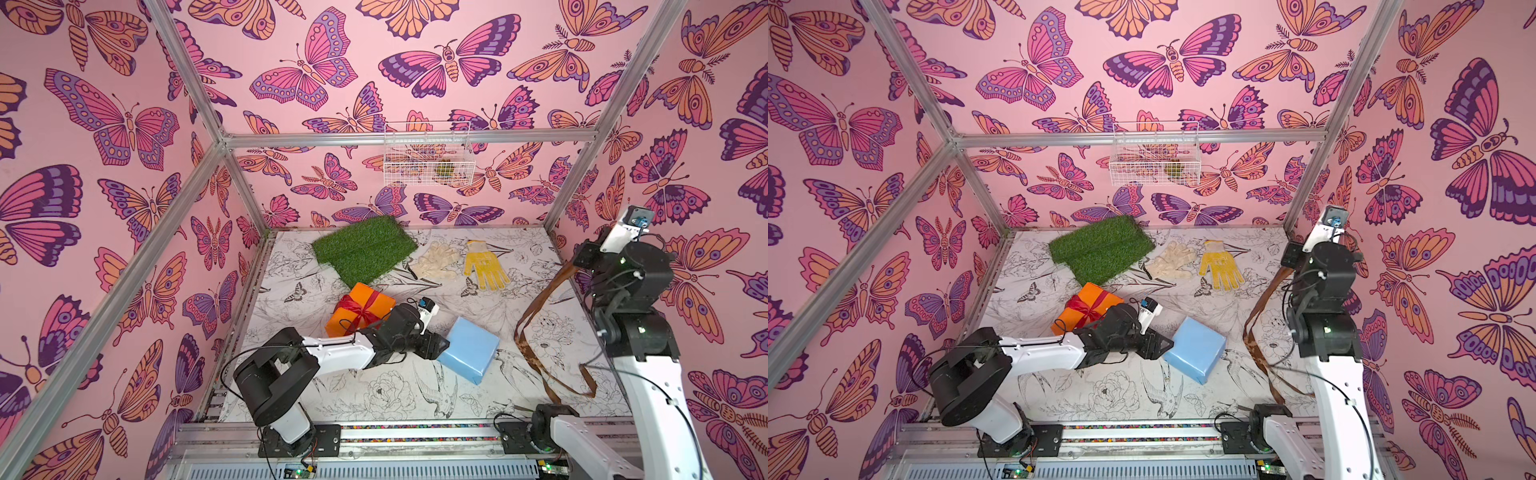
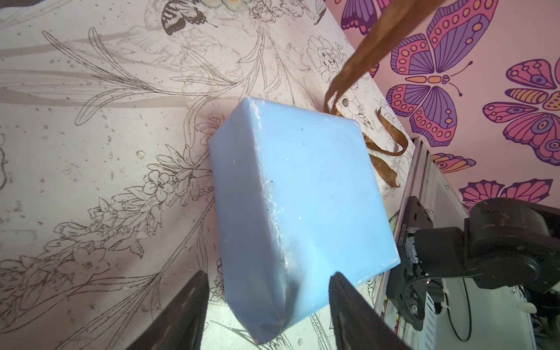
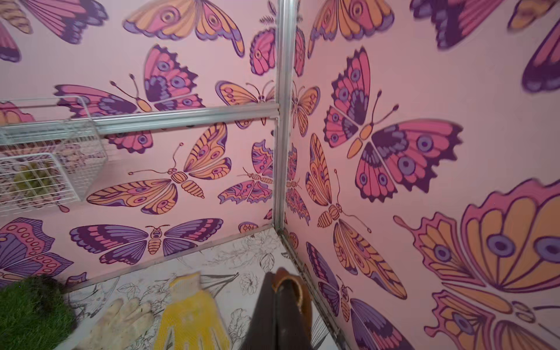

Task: Untie the ribbon bows on the gift boxes
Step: Place the ribbon at the center of the board, then move the gift box to the center of the board.

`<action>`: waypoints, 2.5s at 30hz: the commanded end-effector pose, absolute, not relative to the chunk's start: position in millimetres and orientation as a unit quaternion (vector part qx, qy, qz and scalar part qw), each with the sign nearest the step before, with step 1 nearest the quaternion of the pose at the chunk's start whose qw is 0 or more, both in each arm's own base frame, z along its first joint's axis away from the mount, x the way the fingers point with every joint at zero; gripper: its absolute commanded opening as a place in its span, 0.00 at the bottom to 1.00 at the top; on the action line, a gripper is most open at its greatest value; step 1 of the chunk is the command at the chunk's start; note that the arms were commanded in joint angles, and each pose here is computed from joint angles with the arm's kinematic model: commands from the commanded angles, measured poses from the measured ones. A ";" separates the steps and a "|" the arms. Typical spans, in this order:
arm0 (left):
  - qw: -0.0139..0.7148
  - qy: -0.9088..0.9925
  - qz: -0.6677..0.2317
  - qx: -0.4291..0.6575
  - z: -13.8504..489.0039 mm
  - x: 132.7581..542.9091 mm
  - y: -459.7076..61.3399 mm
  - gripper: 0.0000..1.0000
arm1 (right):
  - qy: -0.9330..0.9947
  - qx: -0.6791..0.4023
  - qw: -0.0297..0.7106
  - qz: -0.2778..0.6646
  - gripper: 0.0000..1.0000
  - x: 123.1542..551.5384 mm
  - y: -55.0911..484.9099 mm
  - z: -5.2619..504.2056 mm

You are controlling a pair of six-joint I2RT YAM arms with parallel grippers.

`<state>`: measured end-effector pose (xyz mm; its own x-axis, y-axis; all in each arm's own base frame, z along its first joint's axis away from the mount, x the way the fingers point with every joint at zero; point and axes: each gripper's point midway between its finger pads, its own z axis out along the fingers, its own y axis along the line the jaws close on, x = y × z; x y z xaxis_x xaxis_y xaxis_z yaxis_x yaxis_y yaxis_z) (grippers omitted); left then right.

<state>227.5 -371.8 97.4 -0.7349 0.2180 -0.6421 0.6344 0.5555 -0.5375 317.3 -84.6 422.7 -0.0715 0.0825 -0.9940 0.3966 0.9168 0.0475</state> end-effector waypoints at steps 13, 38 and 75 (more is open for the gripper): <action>0.274 0.832 -0.405 0.261 108.6 220.8 -368.0 0.66 | 0.843 0.317 0.415 0.131 0.00 379.3 -87.2 216.6; 0.264 0.867 -0.334 0.260 129.7 227.2 -349.8 0.67 | 0.916 0.250 0.286 0.128 0.63 368.0 -24.4 184.3; 0.142 0.879 -0.357 0.283 86.3 226.7 -408.0 0.63 | 0.947 0.202 0.184 0.170 0.62 193.7 110.3 74.0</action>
